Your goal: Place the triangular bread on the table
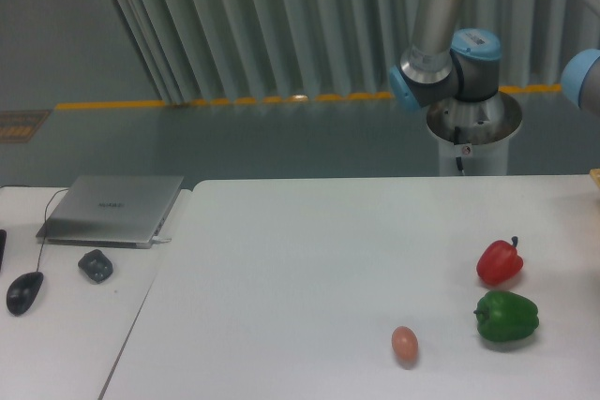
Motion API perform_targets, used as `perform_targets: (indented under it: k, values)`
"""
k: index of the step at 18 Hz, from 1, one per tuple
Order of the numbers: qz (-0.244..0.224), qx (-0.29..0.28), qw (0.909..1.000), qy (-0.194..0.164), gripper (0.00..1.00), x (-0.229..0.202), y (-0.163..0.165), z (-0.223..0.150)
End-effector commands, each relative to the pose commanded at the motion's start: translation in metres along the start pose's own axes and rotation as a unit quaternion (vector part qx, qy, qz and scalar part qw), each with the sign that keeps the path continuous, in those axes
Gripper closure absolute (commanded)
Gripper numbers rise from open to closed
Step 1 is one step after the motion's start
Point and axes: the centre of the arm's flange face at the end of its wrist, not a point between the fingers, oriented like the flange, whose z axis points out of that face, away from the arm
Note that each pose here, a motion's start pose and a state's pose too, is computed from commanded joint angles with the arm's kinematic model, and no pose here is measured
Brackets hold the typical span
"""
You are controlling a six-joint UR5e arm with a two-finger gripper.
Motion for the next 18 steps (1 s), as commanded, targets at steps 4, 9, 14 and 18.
perform_targets:
  k: [4,9,14,18]
  values:
    - [0.000,0.000,1.0000,0.002,0.00,0.002,0.000,0.001]
    - [-0.001,-0.001,1.0000,0.001,0.00,0.014,-0.002,0.003]
    - [-0.024,-0.016,0.9995,-0.011,0.00,0.024,0.010,0.001]
    - [-0.051,-0.017,0.9985,-0.006,0.00,0.031,0.037,0.005]
